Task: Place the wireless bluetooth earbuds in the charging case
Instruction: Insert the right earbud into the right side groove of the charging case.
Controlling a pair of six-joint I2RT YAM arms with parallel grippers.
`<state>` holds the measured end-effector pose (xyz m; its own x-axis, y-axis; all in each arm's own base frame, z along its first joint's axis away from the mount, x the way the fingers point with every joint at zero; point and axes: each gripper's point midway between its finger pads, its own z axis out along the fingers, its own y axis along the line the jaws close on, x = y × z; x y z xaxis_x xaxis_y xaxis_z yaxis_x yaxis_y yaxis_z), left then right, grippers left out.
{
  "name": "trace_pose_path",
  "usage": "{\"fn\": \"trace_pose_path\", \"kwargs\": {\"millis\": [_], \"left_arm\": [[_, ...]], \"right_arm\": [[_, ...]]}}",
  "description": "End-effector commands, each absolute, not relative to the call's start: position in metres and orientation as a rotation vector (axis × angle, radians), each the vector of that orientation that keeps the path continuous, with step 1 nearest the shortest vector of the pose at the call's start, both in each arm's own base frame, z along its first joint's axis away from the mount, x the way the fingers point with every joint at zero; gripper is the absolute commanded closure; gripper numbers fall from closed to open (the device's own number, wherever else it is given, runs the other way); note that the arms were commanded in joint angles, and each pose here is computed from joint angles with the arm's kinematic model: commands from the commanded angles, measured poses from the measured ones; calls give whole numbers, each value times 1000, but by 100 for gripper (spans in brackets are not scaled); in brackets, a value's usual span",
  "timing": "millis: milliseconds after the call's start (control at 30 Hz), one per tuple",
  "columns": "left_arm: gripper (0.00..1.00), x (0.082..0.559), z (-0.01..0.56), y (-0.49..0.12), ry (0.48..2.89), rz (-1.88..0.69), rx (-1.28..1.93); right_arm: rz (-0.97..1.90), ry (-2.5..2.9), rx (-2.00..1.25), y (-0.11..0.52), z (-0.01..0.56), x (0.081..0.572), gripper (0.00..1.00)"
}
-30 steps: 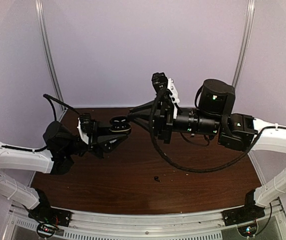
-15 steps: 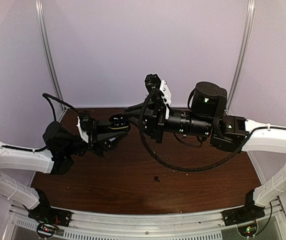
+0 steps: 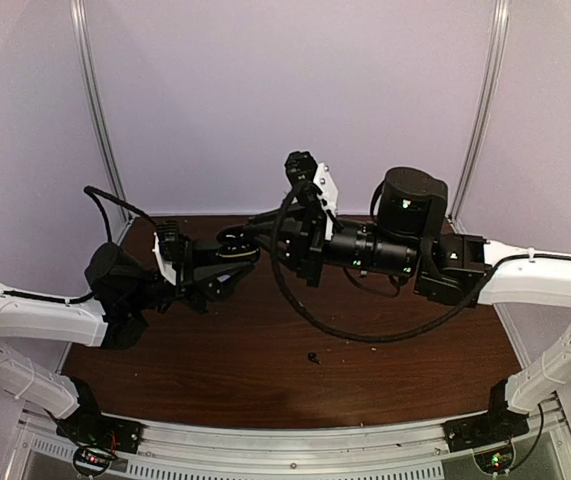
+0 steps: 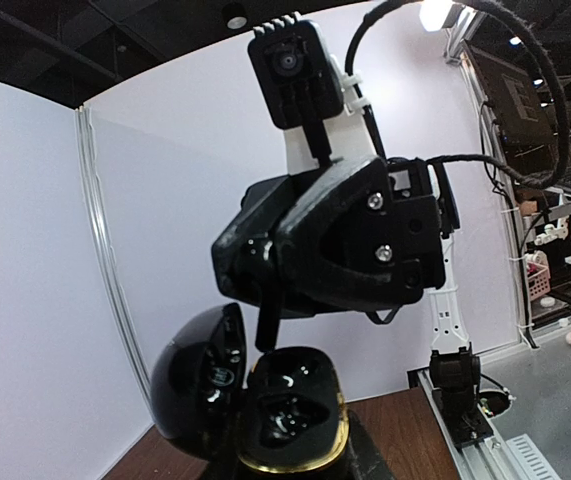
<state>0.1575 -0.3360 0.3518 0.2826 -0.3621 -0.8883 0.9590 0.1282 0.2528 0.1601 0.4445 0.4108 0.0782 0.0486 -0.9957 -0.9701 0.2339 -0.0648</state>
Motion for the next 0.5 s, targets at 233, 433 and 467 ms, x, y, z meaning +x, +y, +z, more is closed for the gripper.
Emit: {"fn": "trace_pose_path", "kwargs": {"millis": [233, 433, 467], "left_arm": [[100, 153, 370, -327, 699, -1097, 943], [100, 155, 370, -325, 707, -1093, 928], [100, 156, 370, -324, 709, -1093, 925]], "right_arm": [[1019, 1236, -1012, 452, 400, 162, 83], [1034, 1240, -1008, 451, 399, 161, 83], [1038, 1238, -1008, 451, 400, 160, 83]]}}
